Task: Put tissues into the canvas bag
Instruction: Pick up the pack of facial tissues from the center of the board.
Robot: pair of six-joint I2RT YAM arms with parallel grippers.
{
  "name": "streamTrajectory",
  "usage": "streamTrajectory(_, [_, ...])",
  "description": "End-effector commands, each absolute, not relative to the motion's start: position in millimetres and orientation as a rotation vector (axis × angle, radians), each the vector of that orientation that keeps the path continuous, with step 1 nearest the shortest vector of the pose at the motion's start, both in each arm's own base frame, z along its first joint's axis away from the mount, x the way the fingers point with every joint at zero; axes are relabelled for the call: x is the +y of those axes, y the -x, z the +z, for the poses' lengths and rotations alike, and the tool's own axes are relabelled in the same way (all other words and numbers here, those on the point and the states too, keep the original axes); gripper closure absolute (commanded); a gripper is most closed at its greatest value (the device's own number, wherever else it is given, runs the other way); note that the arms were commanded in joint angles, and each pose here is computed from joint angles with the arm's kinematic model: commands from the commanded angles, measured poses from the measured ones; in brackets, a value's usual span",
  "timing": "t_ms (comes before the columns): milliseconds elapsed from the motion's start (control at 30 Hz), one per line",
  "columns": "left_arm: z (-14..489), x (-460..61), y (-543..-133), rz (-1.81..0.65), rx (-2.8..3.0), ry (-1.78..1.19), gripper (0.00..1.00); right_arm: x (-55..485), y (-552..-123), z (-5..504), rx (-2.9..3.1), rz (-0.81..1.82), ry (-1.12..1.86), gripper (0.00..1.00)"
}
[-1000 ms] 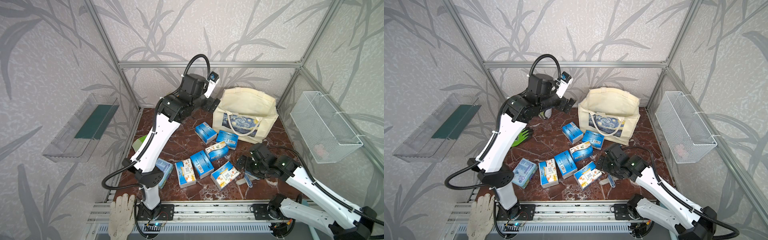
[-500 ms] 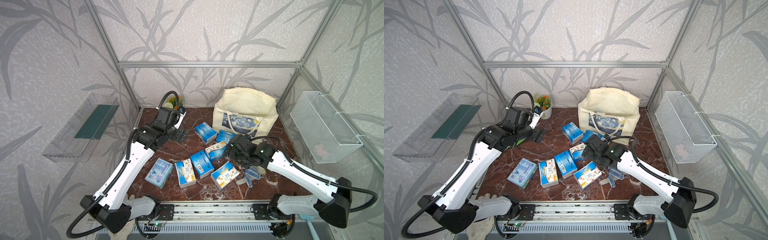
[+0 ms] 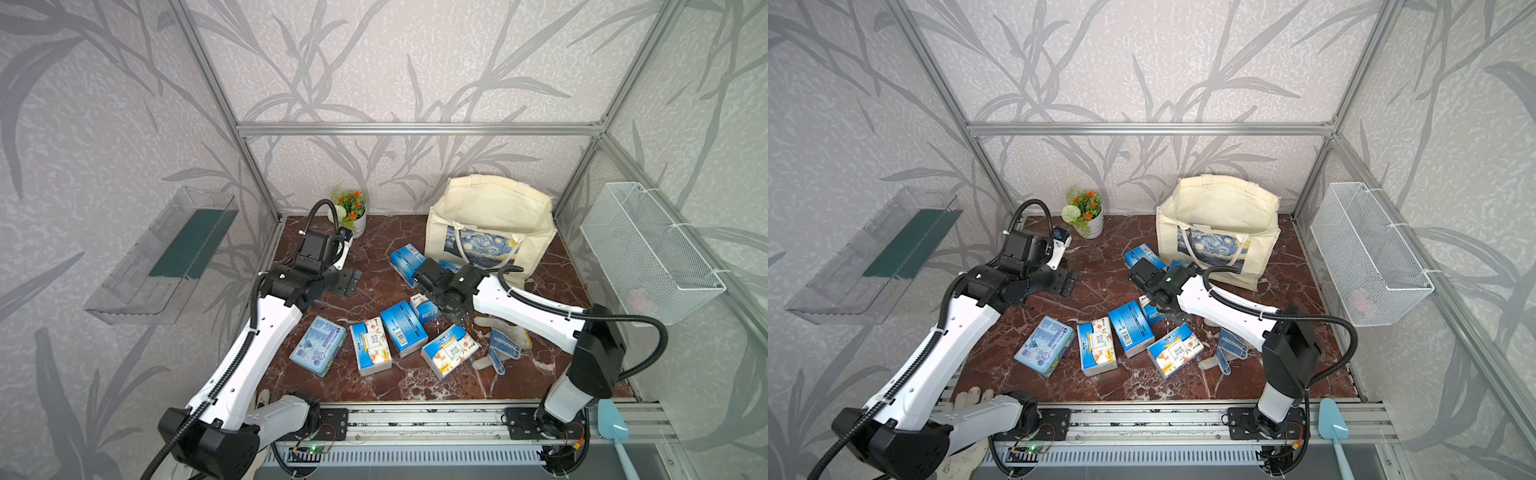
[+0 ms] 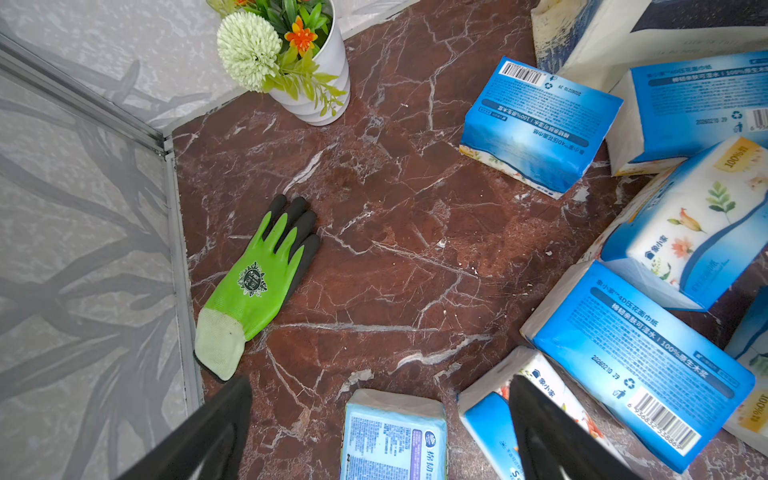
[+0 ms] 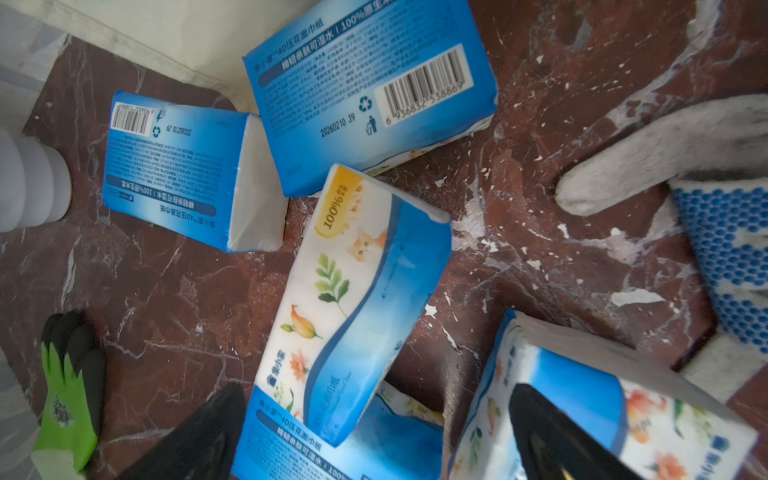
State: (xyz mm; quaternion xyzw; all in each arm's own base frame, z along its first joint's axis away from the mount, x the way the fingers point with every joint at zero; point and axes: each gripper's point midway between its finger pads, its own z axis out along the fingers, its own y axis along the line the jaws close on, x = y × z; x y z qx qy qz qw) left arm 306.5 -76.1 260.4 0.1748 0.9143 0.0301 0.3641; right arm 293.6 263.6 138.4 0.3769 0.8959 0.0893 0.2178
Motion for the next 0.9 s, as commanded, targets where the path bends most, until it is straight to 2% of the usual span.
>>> streamTrajectory(0, [263.8, -79.0, -305.6, 0.036, 2.333, -0.434, 0.05, 256.9, -298.9, 130.1, 2.469, 0.158, -1.135, 0.01])
streamTrajectory(500, [263.6, -79.6, -306.6, 0.037, 2.331, -0.44, 0.05, 267.7, -326.3, 101.7, 2.497, 0.123, -1.138, 0.01])
streamTrajectory(867, [261.2, -81.4, -304.2, 0.014, 2.346, -0.432, 0.06, 259.9, -322.6, 70.6, 2.536, 0.074, -1.22, 0.01])
